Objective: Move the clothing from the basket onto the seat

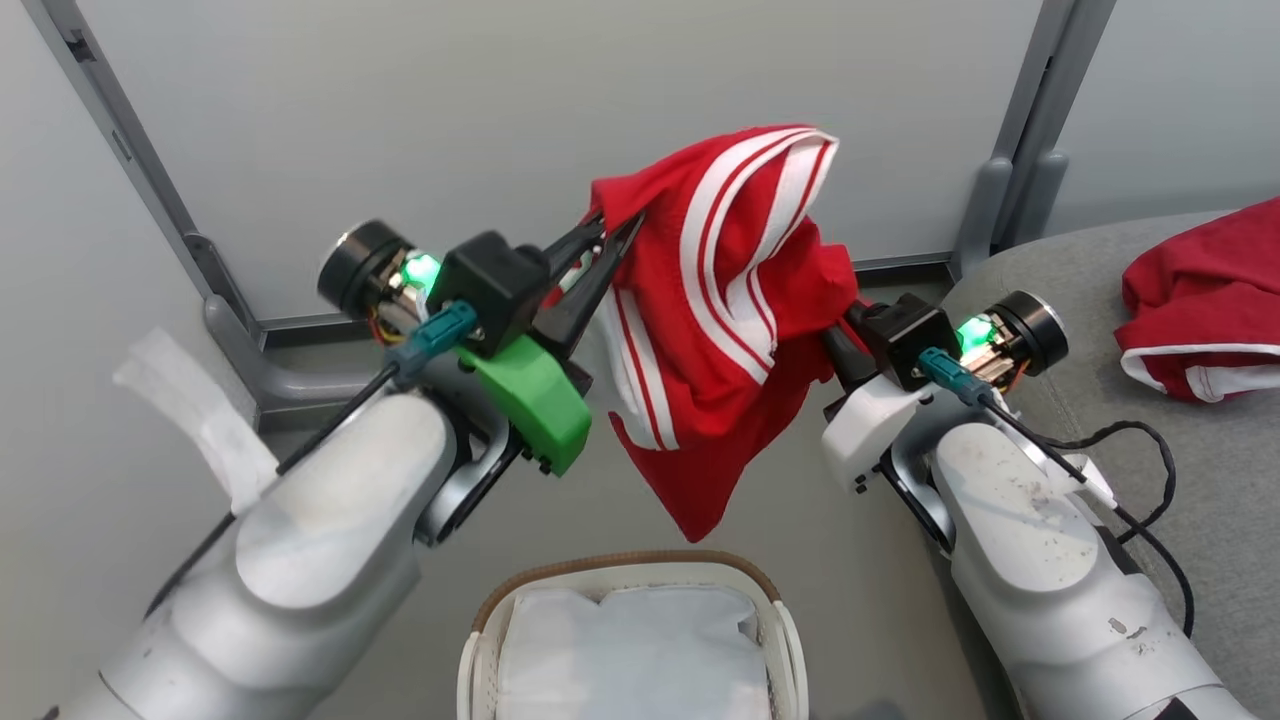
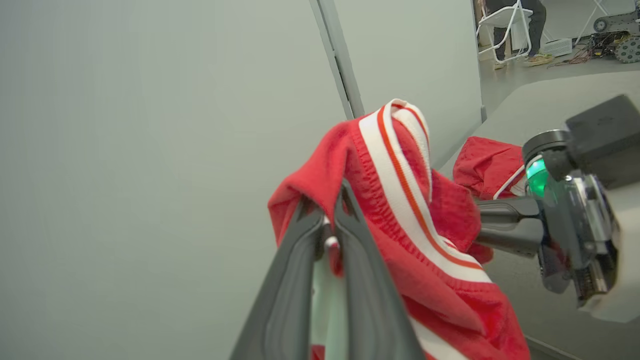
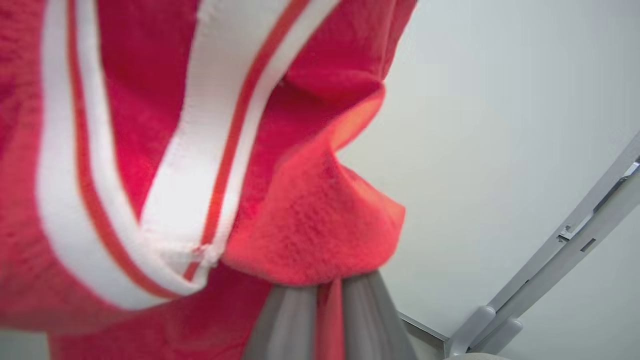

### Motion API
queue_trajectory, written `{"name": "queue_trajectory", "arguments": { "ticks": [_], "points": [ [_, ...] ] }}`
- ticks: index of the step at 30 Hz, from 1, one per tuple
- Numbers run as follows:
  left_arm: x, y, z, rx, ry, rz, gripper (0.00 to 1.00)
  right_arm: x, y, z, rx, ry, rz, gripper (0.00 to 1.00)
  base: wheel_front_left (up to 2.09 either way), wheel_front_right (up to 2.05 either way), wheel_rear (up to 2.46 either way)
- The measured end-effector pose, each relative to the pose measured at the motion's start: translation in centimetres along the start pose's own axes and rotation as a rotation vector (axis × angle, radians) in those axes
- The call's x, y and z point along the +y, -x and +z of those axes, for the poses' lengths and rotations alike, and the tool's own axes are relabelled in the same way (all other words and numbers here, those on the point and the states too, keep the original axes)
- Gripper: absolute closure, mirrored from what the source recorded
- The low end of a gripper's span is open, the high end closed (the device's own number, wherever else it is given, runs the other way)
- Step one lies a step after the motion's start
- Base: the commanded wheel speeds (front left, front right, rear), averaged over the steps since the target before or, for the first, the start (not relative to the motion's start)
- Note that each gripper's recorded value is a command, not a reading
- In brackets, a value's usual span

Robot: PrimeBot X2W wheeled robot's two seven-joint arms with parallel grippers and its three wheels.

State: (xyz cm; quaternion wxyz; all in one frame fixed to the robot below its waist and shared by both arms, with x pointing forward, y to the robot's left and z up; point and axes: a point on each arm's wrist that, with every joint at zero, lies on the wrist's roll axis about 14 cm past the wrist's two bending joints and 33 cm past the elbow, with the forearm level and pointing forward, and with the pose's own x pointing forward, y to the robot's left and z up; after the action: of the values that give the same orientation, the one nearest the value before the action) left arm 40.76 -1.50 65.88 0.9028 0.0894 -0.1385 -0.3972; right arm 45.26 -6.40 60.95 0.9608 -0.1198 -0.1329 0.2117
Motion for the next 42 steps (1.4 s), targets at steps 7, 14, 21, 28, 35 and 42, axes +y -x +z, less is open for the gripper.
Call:
{"name": "queue_trajectory", "arguments": {
  "ticks": [7,14,21,28,35,42],
  "points": [
    [-1.2,2.8,-5.3,0.039,0.169,0.106,0.00,-1.3,0.8,0.8,-0.028,-0.006,-0.046,1.00,0.00,0.00,0.00],
    [-3.5,5.5,-9.7,0.115,0.299,0.170,0.00,-2.5,1.4,1.7,-0.061,-0.012,-0.090,1.00,0.00,0.00,0.00],
    [-5.1,6.5,-10.7,0.121,0.384,0.203,0.00,-3.4,2.0,2.3,-0.082,-0.009,-0.120,1.00,0.00,0.00,0.00],
    [-6.3,7.6,-11.7,0.136,0.426,0.214,0.00,-4.4,2.6,2.7,-0.097,-0.002,-0.149,1.00,0.00,0.00,0.00],
    [-7.0,7.3,-11.9,0.134,0.434,0.203,0.00,-5.5,3.4,2.8,-0.099,0.007,-0.181,1.00,0.00,0.00,0.00],
    [-8.9,5.8,-11.8,0.124,0.439,0.134,0.00,-8.0,5.2,2.8,-0.091,0.039,-0.243,1.00,0.00,0.00,0.00]
  ]
}}
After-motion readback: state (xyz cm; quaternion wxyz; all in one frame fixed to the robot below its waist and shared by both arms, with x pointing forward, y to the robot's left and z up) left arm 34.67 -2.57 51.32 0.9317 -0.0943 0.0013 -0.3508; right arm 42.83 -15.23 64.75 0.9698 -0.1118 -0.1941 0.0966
